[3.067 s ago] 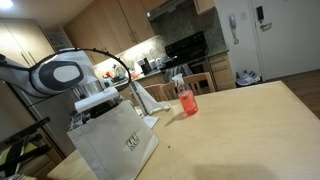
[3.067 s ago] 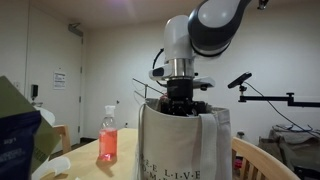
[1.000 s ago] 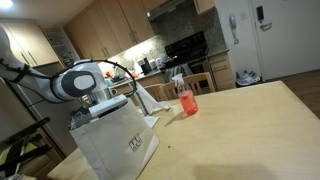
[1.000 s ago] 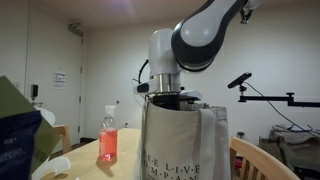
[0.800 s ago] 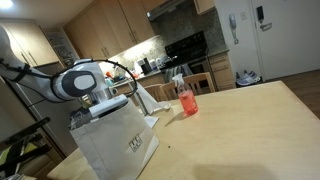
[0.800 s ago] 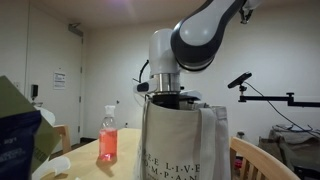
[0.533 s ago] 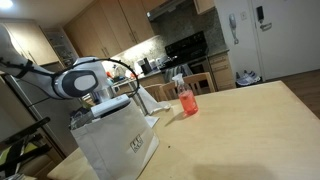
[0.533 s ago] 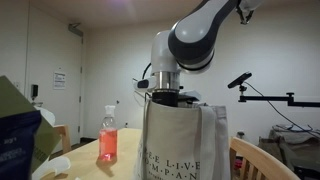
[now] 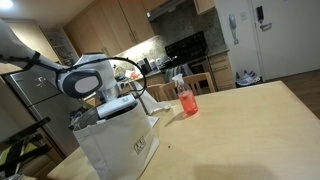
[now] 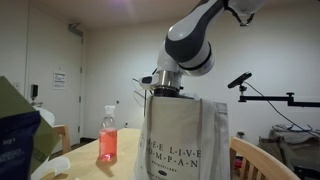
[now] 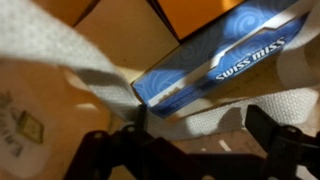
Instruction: Move the bag slightly forward, take out the TAZO box, and put it on the table
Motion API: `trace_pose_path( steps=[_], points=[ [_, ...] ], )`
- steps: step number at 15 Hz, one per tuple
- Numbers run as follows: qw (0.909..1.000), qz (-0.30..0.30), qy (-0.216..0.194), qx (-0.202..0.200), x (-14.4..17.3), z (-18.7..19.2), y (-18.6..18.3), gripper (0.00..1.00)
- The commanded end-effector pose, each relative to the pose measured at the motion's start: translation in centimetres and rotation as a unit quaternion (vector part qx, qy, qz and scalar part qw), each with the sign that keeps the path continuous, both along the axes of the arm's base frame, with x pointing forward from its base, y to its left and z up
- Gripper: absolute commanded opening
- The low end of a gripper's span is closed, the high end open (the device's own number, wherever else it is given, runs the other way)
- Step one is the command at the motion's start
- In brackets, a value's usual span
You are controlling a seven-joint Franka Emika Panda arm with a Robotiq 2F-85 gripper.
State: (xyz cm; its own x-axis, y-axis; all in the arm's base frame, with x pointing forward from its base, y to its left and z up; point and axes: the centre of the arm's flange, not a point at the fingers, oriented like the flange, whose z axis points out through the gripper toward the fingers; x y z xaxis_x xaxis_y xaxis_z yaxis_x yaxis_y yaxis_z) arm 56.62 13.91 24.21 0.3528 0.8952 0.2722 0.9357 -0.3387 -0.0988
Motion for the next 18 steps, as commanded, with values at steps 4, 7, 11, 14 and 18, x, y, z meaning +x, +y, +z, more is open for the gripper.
trace_pose_path(
  steps=[4, 7, 11, 14, 18],
  points=[
    [0.9987, -0.015, -0.043, 0.024, -0.4, 0.7, -1.6, 1.00],
    [0.9969, -0.024, -0.068, 0.031, -0.3, 1.0, -2.3, 1.00],
    [0.9948, -0.036, -0.088, 0.036, -0.3, 1.2, -3.1, 1.00],
    [0.9948, -0.035, -0.090, 0.033, -0.5, 1.4, -3.2, 1.00],
    [0.9941, -0.041, -0.095, 0.030, -0.7, 1.9, -3.7, 1.00]
  ],
)
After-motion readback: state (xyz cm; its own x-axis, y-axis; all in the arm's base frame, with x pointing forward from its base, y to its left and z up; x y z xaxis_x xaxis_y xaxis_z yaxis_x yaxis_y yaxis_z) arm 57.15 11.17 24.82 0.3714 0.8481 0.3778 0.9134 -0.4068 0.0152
